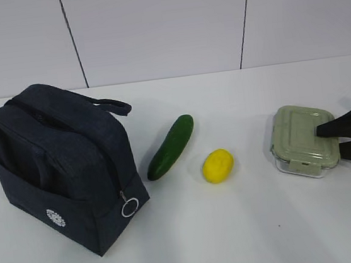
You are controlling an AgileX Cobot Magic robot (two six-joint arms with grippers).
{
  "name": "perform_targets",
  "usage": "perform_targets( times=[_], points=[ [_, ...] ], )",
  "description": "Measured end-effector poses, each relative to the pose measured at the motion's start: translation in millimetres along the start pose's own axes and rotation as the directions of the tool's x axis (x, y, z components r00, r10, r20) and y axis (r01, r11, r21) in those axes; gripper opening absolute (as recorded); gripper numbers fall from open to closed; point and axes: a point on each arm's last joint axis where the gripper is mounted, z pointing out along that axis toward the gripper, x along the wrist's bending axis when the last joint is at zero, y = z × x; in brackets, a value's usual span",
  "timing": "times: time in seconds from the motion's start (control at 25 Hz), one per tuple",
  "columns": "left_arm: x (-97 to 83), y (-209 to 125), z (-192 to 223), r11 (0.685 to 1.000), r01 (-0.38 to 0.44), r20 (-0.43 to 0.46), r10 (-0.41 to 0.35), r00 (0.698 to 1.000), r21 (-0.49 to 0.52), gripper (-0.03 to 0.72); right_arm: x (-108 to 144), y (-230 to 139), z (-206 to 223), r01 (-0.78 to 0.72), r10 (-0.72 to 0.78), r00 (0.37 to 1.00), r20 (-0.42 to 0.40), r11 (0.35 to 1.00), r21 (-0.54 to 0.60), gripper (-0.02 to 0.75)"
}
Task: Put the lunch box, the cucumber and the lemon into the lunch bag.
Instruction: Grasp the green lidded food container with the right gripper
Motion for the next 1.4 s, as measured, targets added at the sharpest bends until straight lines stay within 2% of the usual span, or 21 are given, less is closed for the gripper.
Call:
perform_targets(
  times=[0.52, 0.84, 1.4],
  points=[
    [0.0, 0.0, 0.0, 1.000, 0.000, 0.000, 0.000, 1.000, 0.000, 0.241, 0.0, -0.1, 0.0, 0.001, -0.001, 1.000, 0.000, 1.000, 0.002, 0.501],
    [0.0, 0.0, 0.0, 1.000, 0.000, 0.000, 0.000, 1.000, 0.000, 0.241, -0.1, -0.3, 0.0, 0.001, -0.001, 1.000, 0.001, 1.000, 0.003, 0.432],
    [0.0, 0.0, 0.0, 1.000, 0.000, 0.000, 0.000, 1.000, 0.000, 0.241, 0.2, -0.5, 0.0, -0.002, 0.002, 1.000, -0.002, 1.000, 0.005, 0.410]
  ],
)
